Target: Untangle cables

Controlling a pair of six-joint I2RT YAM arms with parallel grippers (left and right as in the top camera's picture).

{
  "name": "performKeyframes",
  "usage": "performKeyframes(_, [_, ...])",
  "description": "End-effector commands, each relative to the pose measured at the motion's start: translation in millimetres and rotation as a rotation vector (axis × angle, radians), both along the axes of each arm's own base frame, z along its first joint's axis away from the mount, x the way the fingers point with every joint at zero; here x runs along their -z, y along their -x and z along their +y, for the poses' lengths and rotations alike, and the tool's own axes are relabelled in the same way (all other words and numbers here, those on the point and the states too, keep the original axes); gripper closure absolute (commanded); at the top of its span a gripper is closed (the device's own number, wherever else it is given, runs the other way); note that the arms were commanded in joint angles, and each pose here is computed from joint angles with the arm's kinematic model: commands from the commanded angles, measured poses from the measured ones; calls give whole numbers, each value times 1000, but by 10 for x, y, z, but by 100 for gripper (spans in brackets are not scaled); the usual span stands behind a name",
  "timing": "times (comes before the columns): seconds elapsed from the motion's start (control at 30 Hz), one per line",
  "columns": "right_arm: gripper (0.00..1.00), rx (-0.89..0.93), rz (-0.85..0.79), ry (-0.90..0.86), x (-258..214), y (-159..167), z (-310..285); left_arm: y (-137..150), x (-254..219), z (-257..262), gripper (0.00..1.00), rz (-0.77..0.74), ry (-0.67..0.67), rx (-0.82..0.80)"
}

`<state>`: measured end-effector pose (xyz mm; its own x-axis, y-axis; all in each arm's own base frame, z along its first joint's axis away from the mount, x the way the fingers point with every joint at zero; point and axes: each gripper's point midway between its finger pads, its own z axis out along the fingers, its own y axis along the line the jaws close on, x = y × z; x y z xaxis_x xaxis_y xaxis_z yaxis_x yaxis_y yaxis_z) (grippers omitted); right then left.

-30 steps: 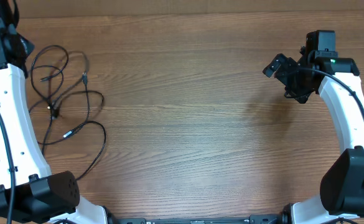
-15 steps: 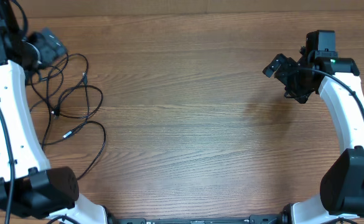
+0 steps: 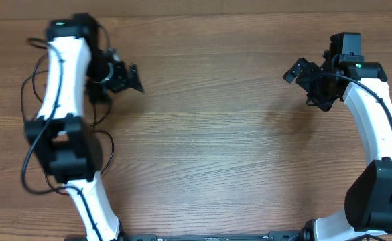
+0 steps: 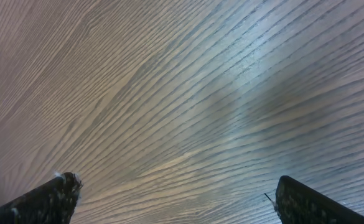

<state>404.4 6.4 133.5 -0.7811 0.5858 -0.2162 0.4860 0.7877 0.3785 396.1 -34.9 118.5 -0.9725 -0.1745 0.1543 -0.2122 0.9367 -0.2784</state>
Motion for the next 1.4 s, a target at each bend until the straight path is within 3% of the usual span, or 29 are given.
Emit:
performKeyframes(0.0, [0,3,-16,10,-49,-20,-23,48,205,-224,11,48,-12,95])
performKeyframes(0.37, [0,3,-16,10,-49,-20,-23,-22,33,-393,20,-62,-256,72])
performKeyframes(0.6, [0,3,-16,10,-49,-20,-23,153,-154,-404,19,-294,-413,-32])
performKeyframes(0.8, [0,3,-16,10,-49,-20,-23,413,-5,-231,11,-473,-377,-106])
performKeyframes(0.93, [0,3,-16,10,-49,-20,-23,572,447,-55,7,-514,-361,-112])
performKeyframes(1.13, [0,3,-16,10,-49,-20,-23,397,590,-293,6,-658,-204,29])
performKeyframes(1.2, [0,3,-16,10,-49,-20,-23,380,579,-297,1,-666,-202,27])
performKeyframes(1.37, [0,3,-16,10,-49,-20,-23,386,584,-301,0,-664,-203,29])
